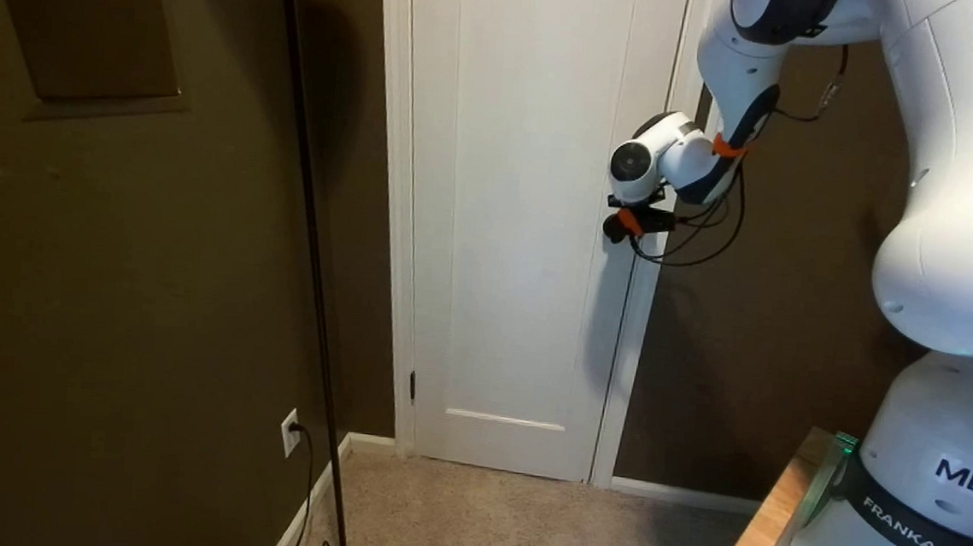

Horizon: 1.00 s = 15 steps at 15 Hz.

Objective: Close the door

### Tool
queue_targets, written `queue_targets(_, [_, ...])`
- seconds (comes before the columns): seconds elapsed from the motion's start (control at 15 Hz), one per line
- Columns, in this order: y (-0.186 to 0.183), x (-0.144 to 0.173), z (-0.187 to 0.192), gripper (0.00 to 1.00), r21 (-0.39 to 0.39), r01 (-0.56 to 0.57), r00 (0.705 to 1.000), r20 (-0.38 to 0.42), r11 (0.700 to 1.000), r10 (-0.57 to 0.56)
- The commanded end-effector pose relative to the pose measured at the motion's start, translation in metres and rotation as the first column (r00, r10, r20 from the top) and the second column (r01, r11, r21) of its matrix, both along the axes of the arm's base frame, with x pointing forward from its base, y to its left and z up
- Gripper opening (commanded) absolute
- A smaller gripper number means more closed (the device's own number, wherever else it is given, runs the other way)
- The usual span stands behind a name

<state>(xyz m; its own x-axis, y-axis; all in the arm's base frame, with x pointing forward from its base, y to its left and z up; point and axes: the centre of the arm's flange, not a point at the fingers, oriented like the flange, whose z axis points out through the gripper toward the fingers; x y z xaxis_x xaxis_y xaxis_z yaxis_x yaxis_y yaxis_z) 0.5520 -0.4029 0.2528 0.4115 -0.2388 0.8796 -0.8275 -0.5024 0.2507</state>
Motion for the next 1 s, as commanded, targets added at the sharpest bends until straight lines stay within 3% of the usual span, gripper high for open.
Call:
queue_targets(0.0, [0.007, -0.024, 0.031, 0.01, 0.131, 0.01, 0.998, -0.062, 0.991, -0.002])
queue_targets(0.27, [0.024, -0.052, 0.064, 0.01, 0.223, 0.038, 0.993, -0.116, 0.974, -0.012])
queue_targets(0.4, [0.041, -0.067, 0.079, 0.04, 0.306, 0.022, 0.987, -0.161, 0.952, 0.029])
queue_targets(0.47, [0.053, -0.073, 0.083, 0.27, 0.355, -0.009, 0.984, -0.166, 0.935, 0.073])
queue_targets(0.6, [0.075, -0.089, 0.095, 0.34, 0.43, -0.04, 0.974, -0.184, 0.902, 0.131])
queue_targets(0.93, [0.117, -0.127, 0.105, 0.68, 0.592, -0.051, 0.938, -0.249, 0.804, 0.242])
